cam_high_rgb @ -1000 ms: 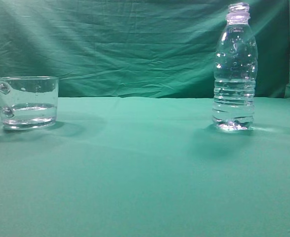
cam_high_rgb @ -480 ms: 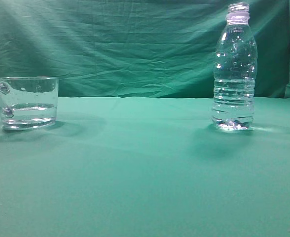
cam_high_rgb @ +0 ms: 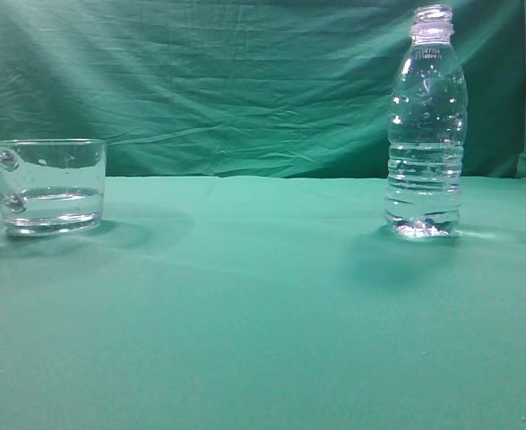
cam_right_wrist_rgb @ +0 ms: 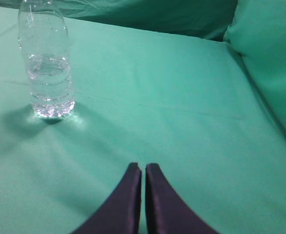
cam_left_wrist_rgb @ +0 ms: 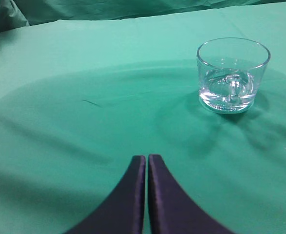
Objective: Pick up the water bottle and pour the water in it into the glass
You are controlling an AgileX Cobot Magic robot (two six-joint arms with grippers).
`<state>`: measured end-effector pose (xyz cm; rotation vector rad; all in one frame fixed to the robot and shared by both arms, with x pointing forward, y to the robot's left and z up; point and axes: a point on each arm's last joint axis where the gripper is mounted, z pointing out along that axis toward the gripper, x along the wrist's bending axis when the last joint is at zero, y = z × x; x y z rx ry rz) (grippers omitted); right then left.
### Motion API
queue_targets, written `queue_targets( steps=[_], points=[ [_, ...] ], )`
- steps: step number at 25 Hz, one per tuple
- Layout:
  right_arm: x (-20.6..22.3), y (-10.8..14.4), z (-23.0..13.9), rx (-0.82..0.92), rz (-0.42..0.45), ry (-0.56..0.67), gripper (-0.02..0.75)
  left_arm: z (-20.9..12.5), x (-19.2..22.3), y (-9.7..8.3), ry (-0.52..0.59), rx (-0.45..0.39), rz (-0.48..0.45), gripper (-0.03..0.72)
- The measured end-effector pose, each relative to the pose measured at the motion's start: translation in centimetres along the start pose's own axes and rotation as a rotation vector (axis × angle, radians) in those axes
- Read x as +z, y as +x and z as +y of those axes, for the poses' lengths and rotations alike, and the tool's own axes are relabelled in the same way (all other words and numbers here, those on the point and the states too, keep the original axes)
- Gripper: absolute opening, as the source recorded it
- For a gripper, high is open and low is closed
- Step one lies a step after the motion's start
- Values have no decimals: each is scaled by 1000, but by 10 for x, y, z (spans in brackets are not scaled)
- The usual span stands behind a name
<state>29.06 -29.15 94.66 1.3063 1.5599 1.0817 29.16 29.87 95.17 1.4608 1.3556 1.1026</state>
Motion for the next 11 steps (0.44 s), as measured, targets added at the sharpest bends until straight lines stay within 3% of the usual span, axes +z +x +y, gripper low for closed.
queue_targets(
  steps=[11],
  points=[
    [0, 1, 0, 23, 6, -5, 0, 0, 0, 0, 0, 0, 0, 0]
  ],
)
